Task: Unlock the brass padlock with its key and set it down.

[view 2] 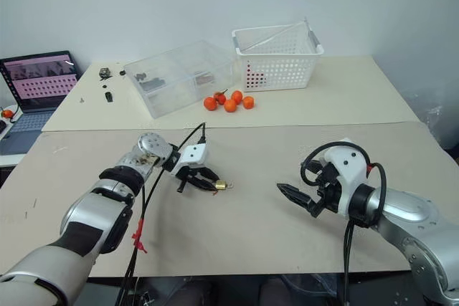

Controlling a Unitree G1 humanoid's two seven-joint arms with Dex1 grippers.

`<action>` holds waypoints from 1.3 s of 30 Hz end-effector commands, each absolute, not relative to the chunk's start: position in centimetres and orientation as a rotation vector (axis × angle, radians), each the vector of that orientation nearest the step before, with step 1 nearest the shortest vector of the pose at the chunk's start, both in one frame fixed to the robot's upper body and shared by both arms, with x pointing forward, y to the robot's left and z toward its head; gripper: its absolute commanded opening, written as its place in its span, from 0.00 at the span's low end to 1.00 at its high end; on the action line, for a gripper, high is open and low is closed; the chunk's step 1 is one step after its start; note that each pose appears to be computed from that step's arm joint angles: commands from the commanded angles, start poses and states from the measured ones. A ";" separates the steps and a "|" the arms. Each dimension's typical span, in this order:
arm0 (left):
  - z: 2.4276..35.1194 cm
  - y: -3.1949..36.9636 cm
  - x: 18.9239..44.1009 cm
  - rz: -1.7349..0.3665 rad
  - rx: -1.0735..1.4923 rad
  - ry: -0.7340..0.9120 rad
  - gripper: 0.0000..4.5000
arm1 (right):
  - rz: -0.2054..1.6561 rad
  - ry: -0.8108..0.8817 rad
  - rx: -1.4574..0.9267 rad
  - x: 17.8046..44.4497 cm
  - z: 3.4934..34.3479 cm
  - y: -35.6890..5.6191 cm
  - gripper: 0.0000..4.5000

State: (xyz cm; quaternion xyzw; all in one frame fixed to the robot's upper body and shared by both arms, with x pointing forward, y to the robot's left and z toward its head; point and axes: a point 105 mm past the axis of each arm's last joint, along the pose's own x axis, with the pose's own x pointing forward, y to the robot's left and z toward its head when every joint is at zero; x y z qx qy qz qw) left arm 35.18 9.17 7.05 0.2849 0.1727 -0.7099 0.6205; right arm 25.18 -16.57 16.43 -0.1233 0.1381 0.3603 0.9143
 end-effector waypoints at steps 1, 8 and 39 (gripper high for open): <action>6.8 9.9 34.8 -1.640 0.647 0.432 0.17 | 0.757 0.230 -0.292 25.6 17.4 -16.1 1.00; 6.6 9.8 34.6 -1.638 0.636 0.435 0.45 | 0.762 0.230 -0.308 26.1 17.4 -16.2 1.00; 10.3 6.9 36.2 -1.523 0.520 0.242 0.72 | 0.710 0.249 -0.334 26.0 16.3 -17.0 1.00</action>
